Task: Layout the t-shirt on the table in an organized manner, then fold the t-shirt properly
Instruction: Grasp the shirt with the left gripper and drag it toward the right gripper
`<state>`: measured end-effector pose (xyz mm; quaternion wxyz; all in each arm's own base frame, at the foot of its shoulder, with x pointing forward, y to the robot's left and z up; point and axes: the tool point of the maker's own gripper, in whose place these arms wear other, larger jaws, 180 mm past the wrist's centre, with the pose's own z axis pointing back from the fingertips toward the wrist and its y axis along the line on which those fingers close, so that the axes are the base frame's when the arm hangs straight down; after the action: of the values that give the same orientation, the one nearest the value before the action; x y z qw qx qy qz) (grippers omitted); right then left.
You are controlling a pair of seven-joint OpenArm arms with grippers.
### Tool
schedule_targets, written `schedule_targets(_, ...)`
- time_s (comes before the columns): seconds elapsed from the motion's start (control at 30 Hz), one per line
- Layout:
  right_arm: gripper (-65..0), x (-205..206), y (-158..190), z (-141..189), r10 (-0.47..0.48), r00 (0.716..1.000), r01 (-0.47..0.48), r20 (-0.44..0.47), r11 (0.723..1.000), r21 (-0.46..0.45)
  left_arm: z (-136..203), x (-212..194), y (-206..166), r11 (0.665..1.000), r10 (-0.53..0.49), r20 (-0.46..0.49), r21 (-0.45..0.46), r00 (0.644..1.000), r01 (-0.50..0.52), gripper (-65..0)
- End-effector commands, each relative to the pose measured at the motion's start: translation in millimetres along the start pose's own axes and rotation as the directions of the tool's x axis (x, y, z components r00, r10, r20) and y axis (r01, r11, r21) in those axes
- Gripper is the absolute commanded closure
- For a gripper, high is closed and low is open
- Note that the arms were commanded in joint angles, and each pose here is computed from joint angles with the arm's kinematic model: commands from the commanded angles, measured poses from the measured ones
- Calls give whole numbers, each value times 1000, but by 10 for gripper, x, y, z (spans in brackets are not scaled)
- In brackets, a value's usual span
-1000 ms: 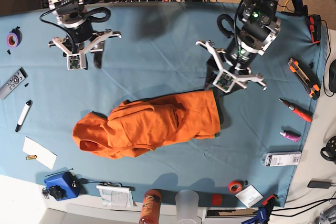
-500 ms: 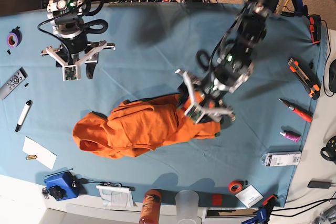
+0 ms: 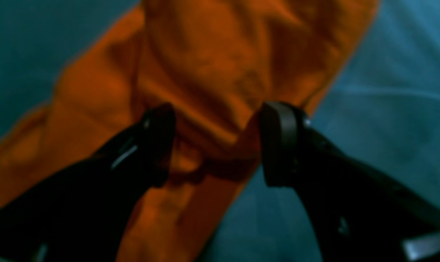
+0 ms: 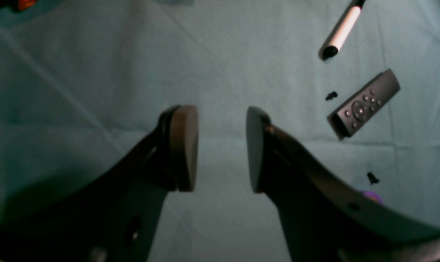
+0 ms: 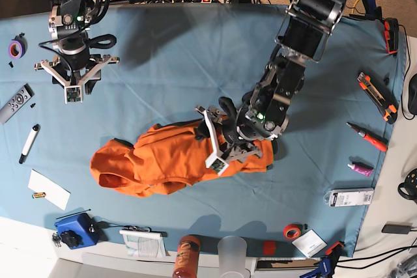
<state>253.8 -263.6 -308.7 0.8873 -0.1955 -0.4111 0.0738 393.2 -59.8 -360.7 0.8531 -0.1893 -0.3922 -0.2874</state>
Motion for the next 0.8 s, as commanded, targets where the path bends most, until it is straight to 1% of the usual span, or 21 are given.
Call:
schedule_targets(0.0,-225,152,-69,17,2,998,-1,55,1000,-18,13,298,10,1000,5,72,-7,997,-4,-374)
schedule_targets(0.07,-225,206,-70,8,-7,998,8,69,1000,-15,-9,299,2,999,38,71,-27,997,-36,-373)
schedule_targets(0.1,-225,228,-76,4,-8,997,10,74,1000,-17,-8,313,-11,998,49,75,-37,996,-46,-357)
schedule_targets(0.13,-225,250,-81,1,-10,997,12,80,1000,-18,-7,325,-29,997,59,80,-48,995,-55,-325)
schedule_targets(0.2,-225,276,-92,-3,-11,996,13,86,1000,-22,-15,365,-101,995,81,91,-73,993,-74,-230)
schedule_targets(0.3,-225,293,-95,-5,-12,996,14,92,1000,-22,-44,459,-256,991,93,107,-106,990,-82,-43)
schedule_targets(0.33,-225,295,-96,-5,-12,996,14,93,1000,-23,-53,491,-307,990,98,113,-116,989,-85,0)
schedule_targets(0.4,-225,296,-96,-4,-12,996,14,93,1000,-23,-67,545,-406,987,104,117,-134,988,-88,0)
schedule_targets(0.47,-225,309,-107,-3,-6,995,9,100,1000,-29,-67,565,-493,985,104,99,-149,990,-88,0)
schedule_targets(0.53,-225,353,-115,1,-1,992,5,124,999,-32,-32,595,-556,985,103,72,-149,992,-92,0)
schedule_targets(0.6,-225,426,-151,8,16,987,-9,158,999,-39,47,688,-580,986,102,75,-141,992,-91,0)
schedule_targets(0.67,-224,520,-235,0,43,983,-33,178,998,-59,170,827,-564,991,80,103,-117,991,-68,0)
schedule_targets(0.77,-224,677,-370,-10,94,975,-78,203,993,-86,389,1017,-474,1000,14,136,-29,991,-11,0)
